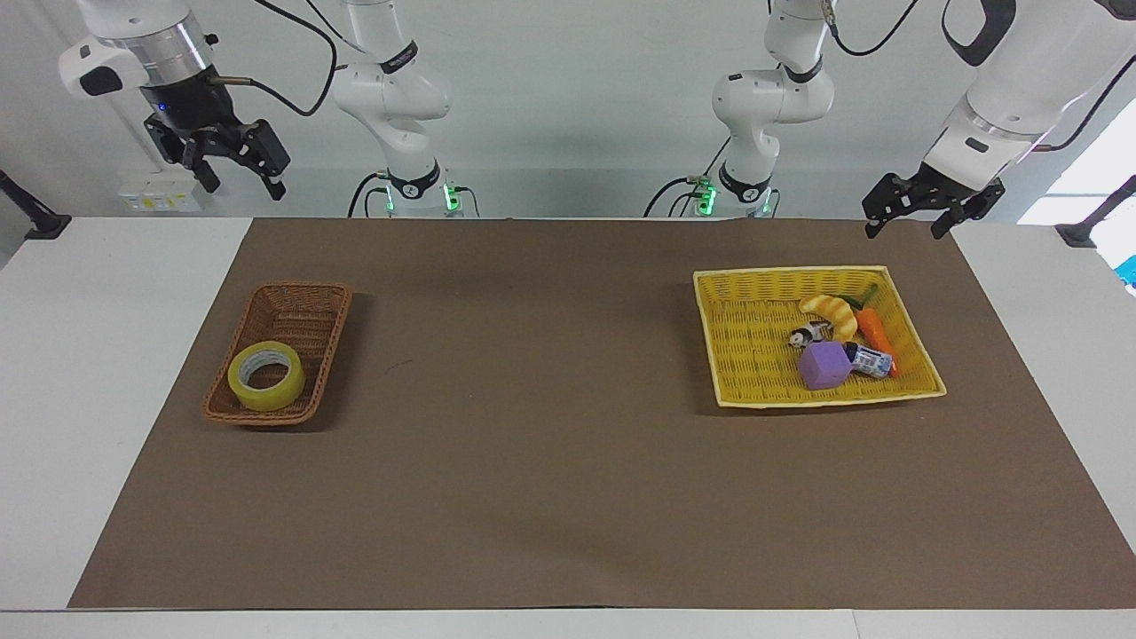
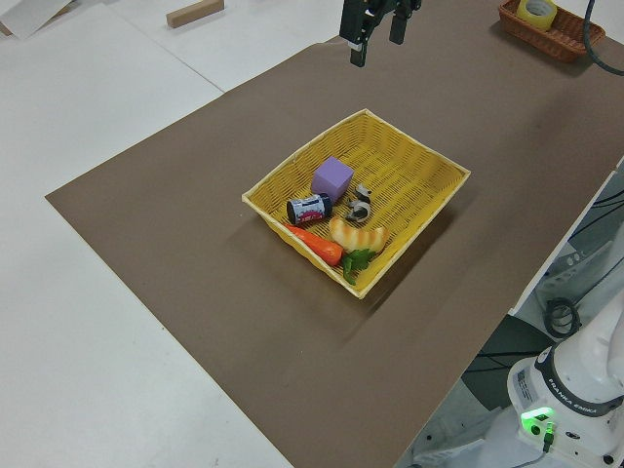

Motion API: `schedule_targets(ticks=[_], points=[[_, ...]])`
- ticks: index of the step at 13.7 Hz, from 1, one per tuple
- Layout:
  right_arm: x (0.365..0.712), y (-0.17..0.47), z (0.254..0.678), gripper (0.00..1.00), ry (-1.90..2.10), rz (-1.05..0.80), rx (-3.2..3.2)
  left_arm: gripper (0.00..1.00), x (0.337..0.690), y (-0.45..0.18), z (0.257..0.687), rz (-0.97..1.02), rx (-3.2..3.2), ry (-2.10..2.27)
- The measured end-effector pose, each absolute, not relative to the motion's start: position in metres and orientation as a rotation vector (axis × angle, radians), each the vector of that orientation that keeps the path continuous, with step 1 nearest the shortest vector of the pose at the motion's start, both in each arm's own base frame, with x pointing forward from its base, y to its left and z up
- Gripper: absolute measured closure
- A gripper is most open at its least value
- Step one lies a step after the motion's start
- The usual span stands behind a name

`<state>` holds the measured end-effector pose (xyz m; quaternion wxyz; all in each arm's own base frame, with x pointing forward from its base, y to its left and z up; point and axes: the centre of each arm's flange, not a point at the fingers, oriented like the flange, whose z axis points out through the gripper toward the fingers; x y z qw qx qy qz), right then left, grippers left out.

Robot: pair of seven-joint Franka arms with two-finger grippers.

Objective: Move tape to another basket

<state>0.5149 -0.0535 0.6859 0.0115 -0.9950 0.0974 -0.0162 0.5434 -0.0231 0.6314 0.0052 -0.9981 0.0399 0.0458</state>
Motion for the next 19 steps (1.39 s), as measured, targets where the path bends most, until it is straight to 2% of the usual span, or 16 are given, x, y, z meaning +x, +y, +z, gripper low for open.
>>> schedule_targets(ticks=[7,19], points=[[0.517,-0.023,0.678,0.00,0.206,-0.022,-3.113,0.00,0.543,-0.023,0.631,0.143,-3.125,0.125],[0.519,-0.025,0.674,0.00,0.212,-0.024,-3.112,0.00,0.543,-0.023,0.631,0.143,-3.125,0.125]])
